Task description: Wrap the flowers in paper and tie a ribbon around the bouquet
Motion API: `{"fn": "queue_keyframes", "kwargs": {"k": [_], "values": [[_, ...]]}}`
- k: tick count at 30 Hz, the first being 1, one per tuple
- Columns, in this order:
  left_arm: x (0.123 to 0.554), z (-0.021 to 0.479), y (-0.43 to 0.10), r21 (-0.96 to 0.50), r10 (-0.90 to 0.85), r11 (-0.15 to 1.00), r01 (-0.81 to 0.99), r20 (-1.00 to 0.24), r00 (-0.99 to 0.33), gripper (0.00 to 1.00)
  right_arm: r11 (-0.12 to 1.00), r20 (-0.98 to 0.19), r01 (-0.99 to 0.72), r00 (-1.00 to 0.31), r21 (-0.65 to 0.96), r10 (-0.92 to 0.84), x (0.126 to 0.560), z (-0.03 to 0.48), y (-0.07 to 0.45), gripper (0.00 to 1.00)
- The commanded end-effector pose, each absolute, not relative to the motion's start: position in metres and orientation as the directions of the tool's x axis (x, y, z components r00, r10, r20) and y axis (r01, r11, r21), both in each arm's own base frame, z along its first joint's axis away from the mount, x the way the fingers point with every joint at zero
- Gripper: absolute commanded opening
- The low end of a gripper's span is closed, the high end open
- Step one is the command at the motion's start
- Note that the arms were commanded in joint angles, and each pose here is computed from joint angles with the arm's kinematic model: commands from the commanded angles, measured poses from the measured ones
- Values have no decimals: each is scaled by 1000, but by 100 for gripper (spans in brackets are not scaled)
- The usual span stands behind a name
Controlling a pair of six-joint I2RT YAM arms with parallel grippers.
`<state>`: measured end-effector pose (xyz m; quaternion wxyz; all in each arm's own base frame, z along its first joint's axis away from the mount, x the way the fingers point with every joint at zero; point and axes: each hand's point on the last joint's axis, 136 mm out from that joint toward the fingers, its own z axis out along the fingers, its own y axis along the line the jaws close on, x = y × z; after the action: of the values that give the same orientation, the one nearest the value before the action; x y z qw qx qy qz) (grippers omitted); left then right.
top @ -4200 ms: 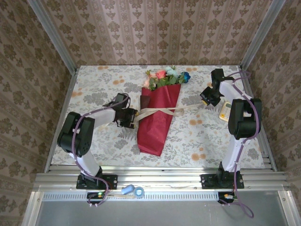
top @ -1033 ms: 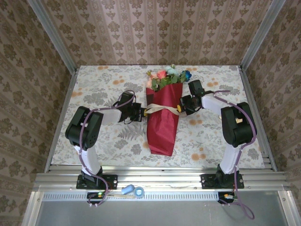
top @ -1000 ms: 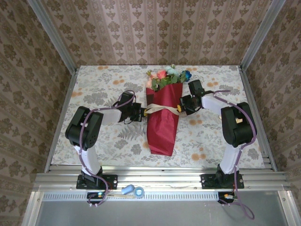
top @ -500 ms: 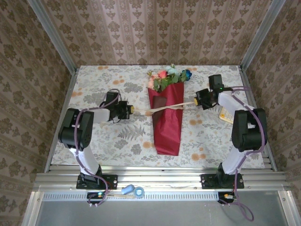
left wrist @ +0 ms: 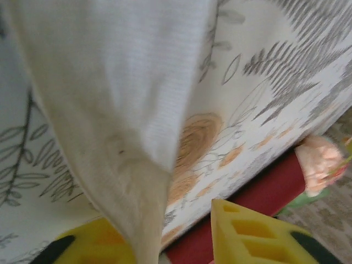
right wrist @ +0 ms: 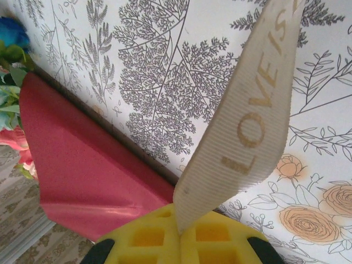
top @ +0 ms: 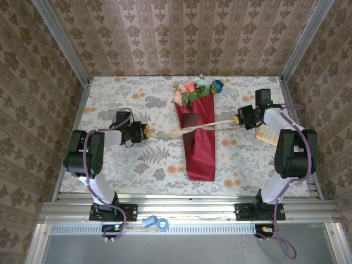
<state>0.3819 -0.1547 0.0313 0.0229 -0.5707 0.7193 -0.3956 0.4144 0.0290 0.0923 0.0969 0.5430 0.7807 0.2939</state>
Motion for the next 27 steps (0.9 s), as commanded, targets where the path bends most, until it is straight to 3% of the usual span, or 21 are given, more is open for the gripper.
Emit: {"fn": "queue_keyframes", "kwargs": {"k": [1, 7, 12, 17, 20, 27], "values": [[368, 38, -166, -570, -833, 77, -818, 413, -367, 44, 261, 181, 792, -419, 552, 890, 403, 92, 33, 0], [342, 71, -196, -546, -852, 147, -825, 354, -386, 66, 260, 184, 789, -422, 556, 887, 405, 91, 33, 0], [322, 74, -253, -521, -828, 101, -848, 428, -362, 66, 257, 189, 790, -422, 557, 887, 405, 90, 34, 0], [336, 60, -292, -502, -811, 42, -864, 488, -323, 66, 254, 190, 789, -421, 559, 887, 406, 90, 34, 0], [343, 46, -302, -477, -813, 41, -878, 495, -307, 59, 252, 190, 790, -418, 559, 888, 406, 90, 33, 0], [367, 31, -313, -515, -820, -18, -857, 498, -283, 23, 247, 195, 792, -414, 558, 889, 406, 87, 34, 0]]}}
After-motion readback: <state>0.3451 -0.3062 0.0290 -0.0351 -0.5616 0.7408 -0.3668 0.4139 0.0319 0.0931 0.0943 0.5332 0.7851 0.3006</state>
